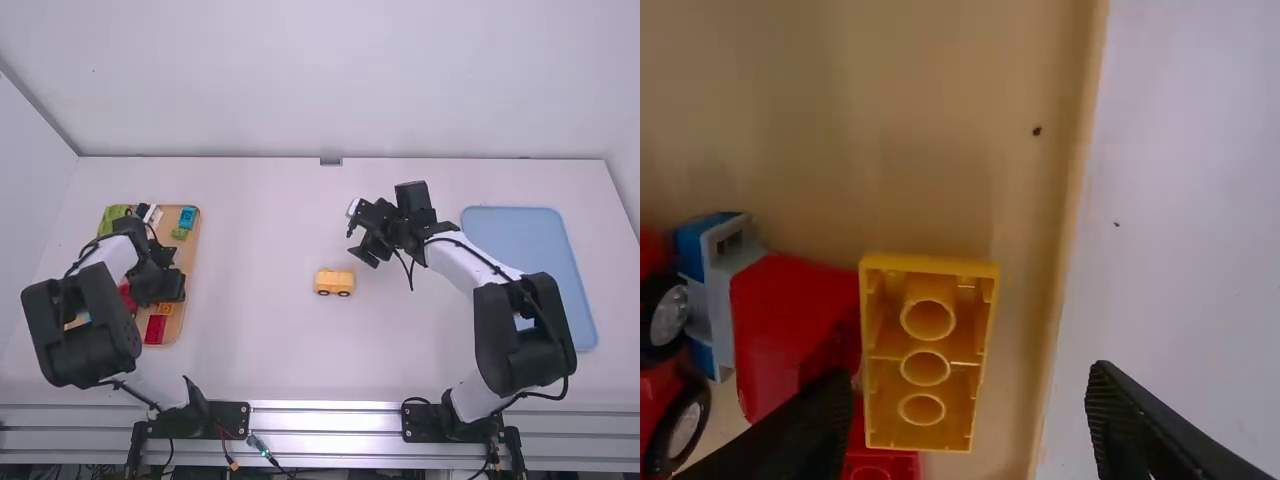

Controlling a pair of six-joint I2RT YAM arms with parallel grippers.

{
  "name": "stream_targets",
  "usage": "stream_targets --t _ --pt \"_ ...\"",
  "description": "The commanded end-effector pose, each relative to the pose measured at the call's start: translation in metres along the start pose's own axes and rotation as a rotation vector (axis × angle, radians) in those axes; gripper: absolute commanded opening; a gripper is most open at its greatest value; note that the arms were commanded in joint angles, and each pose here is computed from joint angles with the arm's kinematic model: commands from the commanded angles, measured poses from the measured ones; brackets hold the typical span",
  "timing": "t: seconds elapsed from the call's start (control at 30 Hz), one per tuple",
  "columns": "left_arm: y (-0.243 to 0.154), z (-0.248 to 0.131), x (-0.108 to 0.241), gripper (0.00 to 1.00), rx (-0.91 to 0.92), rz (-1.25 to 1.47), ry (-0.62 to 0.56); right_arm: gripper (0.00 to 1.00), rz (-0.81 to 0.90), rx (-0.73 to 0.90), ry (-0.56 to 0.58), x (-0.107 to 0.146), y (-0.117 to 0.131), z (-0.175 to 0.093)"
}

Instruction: Assemble lego blocks to make yellow taxi

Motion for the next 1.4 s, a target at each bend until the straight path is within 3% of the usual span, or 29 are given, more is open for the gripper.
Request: stream_targets --t 0.0,0.23,0.6,0.73,1.0,1.37 --pt "-0.001 -0.003 0.004 0.64 0.002 0.010 -0.017 0.99 -0.010 0.020 -0.031 -0.013 -0.005 -0.008" --pt "-0.004 0.005 0.008 0.61 0.001 0.022 -0.018 0.99 -0.011 0.020 -0.031 -0.013 -0.005 -0.008" --pt "0.000 0.006 0.010 0.48 -0.022 0.011 -0.003 0.99 0.014 0.025 -0.035 -0.013 -0.007 -0.008" --pt "0.006 0.010 0.018 0.52 -0.080 -0.058 0.029 0.99 0.012 0.024 -0.036 -0.014 -0.006 -0.008" --pt "-0.003 0.014 0.014 0.45 -0.023 -0.009 -0.006 0.99 0.014 0.026 -0.036 -0.013 -0.007 -0.008" --pt "-0.004 0.023 0.016 0.48 -0.035 -0.013 -0.022 0.99 0.011 0.023 -0.036 -0.014 -0.006 -0.008"
Point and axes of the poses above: each hand's point on the last joint's axis, 136 mm out from that joint toward the fingers, its own z axis out along the fingers, its own y axis along the line the jaws close on, x = y × z, the point moved 3 cm from there along -z, back along the fingers, and after that the axes turned 8 degrees about z, right-handed, at the moved point
